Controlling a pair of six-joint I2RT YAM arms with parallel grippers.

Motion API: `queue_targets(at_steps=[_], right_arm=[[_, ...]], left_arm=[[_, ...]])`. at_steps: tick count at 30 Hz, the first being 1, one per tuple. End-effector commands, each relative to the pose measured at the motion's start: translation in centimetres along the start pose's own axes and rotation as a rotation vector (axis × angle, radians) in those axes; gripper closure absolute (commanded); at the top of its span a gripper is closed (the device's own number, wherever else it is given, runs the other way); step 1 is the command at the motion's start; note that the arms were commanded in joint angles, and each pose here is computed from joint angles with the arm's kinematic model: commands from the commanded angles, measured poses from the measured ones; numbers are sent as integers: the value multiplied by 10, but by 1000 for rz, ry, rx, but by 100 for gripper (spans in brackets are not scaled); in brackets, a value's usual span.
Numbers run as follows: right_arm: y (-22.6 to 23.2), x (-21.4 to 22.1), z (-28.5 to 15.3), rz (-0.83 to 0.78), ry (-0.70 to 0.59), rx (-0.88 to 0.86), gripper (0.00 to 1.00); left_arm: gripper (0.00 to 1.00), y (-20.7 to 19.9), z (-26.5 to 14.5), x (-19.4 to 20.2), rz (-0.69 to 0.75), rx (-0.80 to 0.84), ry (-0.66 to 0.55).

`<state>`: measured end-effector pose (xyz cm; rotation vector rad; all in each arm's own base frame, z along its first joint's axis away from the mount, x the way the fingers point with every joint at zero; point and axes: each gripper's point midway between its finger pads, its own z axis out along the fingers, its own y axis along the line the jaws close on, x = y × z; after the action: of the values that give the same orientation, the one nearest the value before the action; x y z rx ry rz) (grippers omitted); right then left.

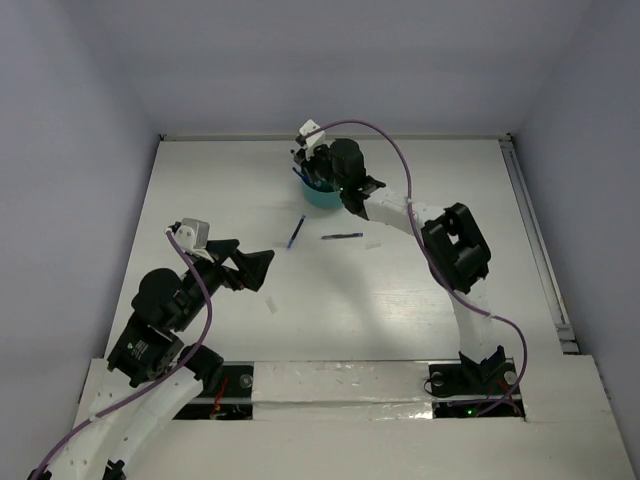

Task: Sort the stationery into containers
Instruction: Place the pen in the storage box.

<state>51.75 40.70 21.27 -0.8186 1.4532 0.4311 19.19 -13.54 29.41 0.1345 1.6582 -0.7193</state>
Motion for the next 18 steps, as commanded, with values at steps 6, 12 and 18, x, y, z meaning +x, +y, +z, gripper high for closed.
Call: queue_targets(at_steps=[6,12,18], right_arm=[[-27,-17,-17,1,-72,93,90],[-29,-30,-28,24,-86,106,52],[-36,-79,-60,85,-149,133,43]], left_arm=[[1,-1,4,-7,13,13,-35],[1,-1,5,-6,14,15,-31],[1,-2,5,-7,14,17,-33]])
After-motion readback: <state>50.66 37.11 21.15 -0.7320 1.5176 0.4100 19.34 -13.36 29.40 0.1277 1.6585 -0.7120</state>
